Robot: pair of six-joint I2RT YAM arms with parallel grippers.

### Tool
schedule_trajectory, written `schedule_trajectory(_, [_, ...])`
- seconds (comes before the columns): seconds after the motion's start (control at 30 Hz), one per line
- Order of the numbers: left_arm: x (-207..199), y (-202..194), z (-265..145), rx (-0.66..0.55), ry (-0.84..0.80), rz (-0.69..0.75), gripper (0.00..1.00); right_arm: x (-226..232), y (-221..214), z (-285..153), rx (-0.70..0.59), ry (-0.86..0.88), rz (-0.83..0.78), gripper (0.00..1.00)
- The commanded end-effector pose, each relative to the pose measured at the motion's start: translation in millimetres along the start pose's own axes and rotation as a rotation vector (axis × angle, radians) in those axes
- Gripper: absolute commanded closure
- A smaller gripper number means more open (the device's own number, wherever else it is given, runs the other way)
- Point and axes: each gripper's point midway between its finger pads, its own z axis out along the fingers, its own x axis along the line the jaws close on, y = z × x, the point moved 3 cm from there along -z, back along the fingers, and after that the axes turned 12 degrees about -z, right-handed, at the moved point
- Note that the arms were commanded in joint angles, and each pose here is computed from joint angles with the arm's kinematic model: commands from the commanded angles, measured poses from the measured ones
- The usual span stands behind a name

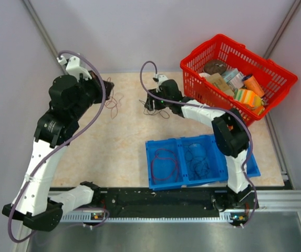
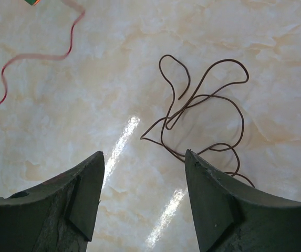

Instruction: Untangle the cables

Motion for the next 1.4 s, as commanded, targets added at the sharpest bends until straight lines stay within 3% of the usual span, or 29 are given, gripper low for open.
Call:
schedule_trajectory(0.0, [-63,37,-33,-0.037,-0.277,-0.050,1.00,-3,42,-17,-0.096,-0.012,0.013,0.37])
schedule_trajectory(0.1, [-99,52,-57,-0.003,-0.432,-0.052,1.00,2,62,-40,-0.131,0.005,0.007,0.35])
schedule_trajectory(0.2, [-133,64,-83,0.032,-0.606,-0.073,1.00,0,65,-62,-0.156,-0.029,-0.013,0.25])
schedule_trajectory(0.43, [-187,83,-137,0.108,-0.947,-0.180,1.00,-29,65,-98,-0.243,-0.119,-0.005,0.24])
schedule_trajectory(0.57, [-194,78,-142,0.161,-1.026,-0.236,1.00,-42,63,-123,-0.311,-0.166,0.008,0.24])
schedule_trajectory(0.8, [-169,33,-80,0.243,-0.917,-0.314,1.00,-52,67,-162,-0.429,-0.236,-0.009,0.24])
schedule_trajectory(1.0, [-137,-12,-26,0.276,-0.743,-0.353,1.00,-64,64,-173,-0.448,-0.273,0.007,0.24])
schedule_trajectory(1.13, [-106,-80,-2,0.411,-0.619,-0.375,1.00,-68,62,-179,-0.456,-0.289,0.004,0.24])
schedule_trajectory(1.37, [-75,-183,-16,0.588,-0.516,-0.330,1.00,-76,60,-181,-0.451,-0.330,0.007,0.24])
